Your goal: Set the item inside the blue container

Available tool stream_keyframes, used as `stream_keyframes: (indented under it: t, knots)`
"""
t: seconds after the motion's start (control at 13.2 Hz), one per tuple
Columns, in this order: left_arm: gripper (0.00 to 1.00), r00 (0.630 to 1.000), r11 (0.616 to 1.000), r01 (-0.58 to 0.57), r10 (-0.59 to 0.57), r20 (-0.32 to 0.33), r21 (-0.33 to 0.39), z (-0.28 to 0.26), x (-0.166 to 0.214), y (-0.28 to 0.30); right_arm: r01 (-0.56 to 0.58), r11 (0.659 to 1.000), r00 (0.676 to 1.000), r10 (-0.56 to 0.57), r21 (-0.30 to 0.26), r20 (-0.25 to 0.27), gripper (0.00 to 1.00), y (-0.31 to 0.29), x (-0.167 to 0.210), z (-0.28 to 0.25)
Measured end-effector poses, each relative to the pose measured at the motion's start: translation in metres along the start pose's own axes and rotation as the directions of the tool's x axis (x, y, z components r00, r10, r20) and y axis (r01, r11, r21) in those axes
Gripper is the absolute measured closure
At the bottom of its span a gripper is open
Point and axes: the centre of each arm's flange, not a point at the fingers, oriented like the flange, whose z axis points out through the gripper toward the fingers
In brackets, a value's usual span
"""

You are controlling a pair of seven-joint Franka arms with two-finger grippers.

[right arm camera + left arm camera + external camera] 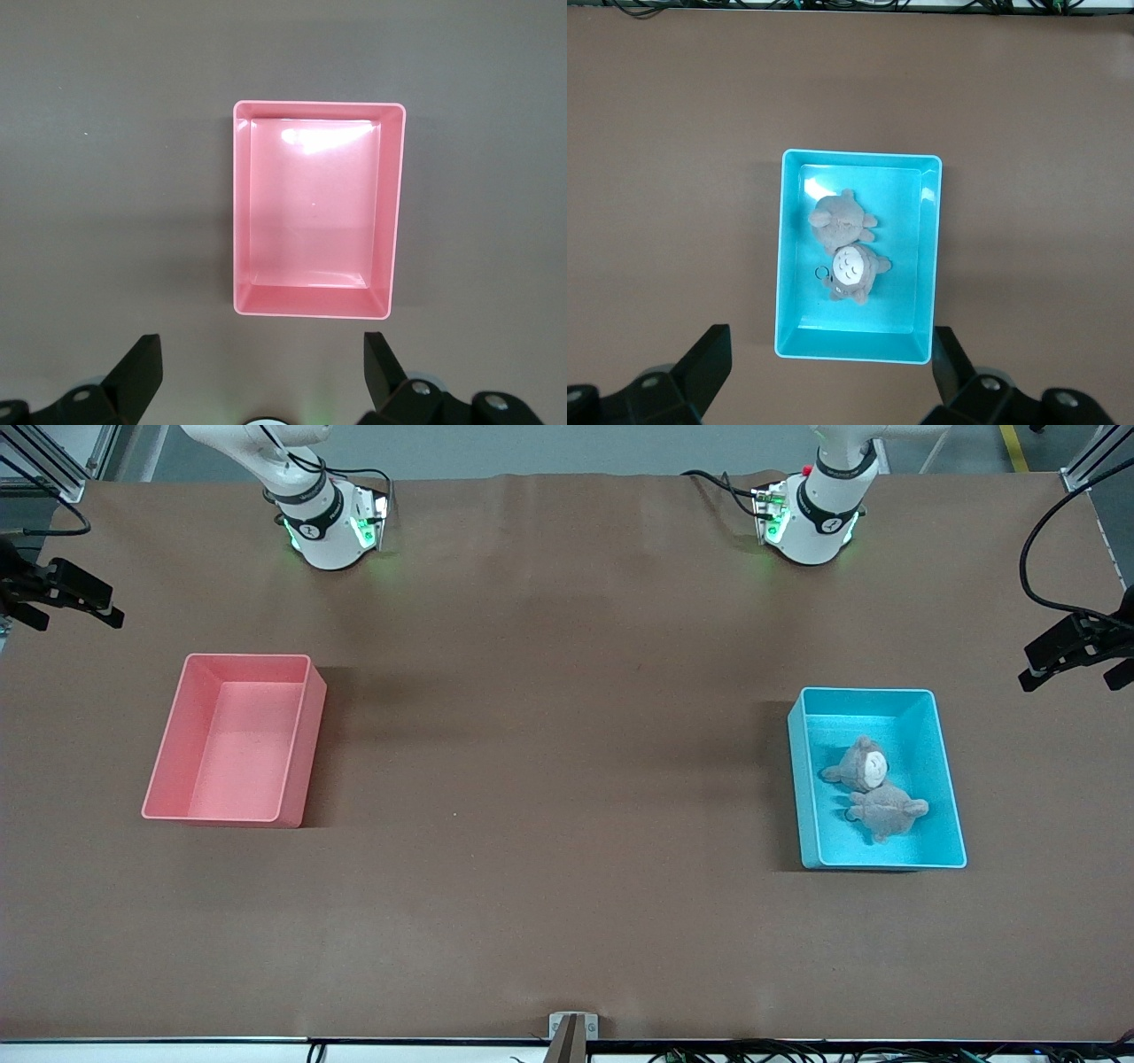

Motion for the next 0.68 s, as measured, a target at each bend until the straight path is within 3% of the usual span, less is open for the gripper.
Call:
stream_keyframes:
  t: [0.68]
  knots:
    - [0.0, 1.0, 1.0, -0.002, 0.002, -0.003, 0.0, -0.0014, 0.0003, 0.0013, -0.001, 1.0, 1.0, 0.001, 0.0, 0.0, 0.0, 0.0005, -0.0002, 0.0]
